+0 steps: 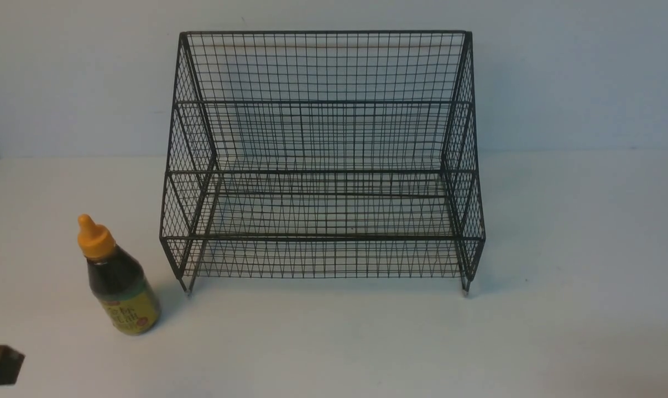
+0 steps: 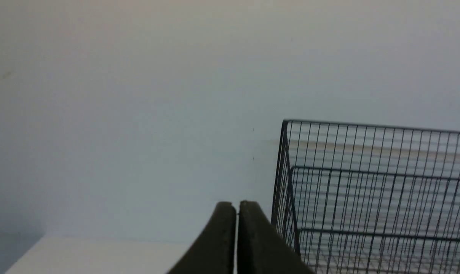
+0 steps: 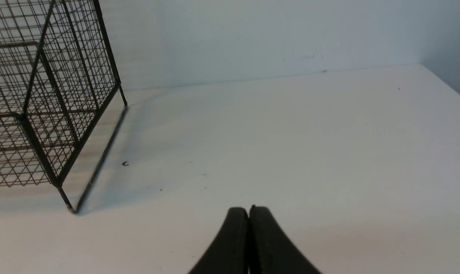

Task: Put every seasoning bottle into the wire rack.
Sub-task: Use the left arm to grab the condiment bottle closest to it

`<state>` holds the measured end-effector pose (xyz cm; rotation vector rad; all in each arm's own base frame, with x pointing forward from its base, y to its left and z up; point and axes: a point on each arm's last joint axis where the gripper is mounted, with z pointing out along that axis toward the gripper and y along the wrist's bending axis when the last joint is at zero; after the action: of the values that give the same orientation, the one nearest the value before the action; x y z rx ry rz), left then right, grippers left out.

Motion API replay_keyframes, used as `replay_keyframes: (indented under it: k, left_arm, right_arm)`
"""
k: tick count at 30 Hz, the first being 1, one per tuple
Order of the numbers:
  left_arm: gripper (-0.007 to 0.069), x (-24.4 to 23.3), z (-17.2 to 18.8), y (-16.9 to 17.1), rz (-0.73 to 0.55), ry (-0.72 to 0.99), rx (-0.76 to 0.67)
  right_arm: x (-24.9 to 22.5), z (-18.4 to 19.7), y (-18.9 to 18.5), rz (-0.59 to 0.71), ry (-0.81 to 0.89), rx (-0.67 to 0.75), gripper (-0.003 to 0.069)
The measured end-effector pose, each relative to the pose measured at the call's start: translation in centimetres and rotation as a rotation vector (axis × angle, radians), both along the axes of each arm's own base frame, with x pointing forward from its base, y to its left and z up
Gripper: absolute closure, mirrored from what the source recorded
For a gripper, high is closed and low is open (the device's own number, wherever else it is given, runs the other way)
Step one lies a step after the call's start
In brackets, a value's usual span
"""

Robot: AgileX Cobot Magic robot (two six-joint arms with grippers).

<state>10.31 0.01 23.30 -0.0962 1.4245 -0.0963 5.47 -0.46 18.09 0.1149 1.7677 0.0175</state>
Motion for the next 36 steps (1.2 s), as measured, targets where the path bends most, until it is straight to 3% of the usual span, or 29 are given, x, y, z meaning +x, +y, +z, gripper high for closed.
replay_keyframes:
  k: [7, 11, 17, 22, 30, 33, 35, 36]
  left_arm:
    - [0.0554, 5.5, 0.0, -0.4, -0.018, 0.118, 0.003]
    - [0.046, 7.7, -0.5, -0.9, -0.059, 0.176, 0.028]
    - [0.0214, 10.5, -2.2, -1.2, -0.069, 0.262, 0.018]
    - [0.0132, 11.5, -3.7, -1.1, -0.06, 0.285, 0.009]
    - [0.0146, 12.5, -5.4, -0.6, 0.002, 0.29, -0.03]
    - [0.0223, 12.6, -5.4, -0.6, 0.0, 0.289, -0.029]
    - [0.0356, 12.6, -5.4, -0.6, 0.0, 0.285, -0.029]
    - [0.0373, 12.6, -5.4, -0.6, 0.0, 0.284, -0.029]
  right_arm:
    - [0.0, 0.0, 0.0, 0.0, 0.0, 0.0, 0.0673]
    - [0.0, 0.0, 0.0, 0.0, 0.0, 0.0, 0.0673]
    - [0.0, 0.0, 0.0, 0.0, 0.0, 0.0, 0.0673]
    - [0.0, 0.0, 0.0, 0.0, 0.0, 0.0, 0.0673]
    - [0.0, 0.0, 0.0, 0.0, 0.0, 0.0, 0.0673]
    - [0.0, 0.0, 0.0, 0.0, 0.0, 0.0, 0.0673]
    - [0.0, 0.0, 0.0, 0.0, 0.0, 0.0, 0.0673]
    - [0.0, 0.0, 0.0, 0.0, 0.0, 0.0, 0.0673]
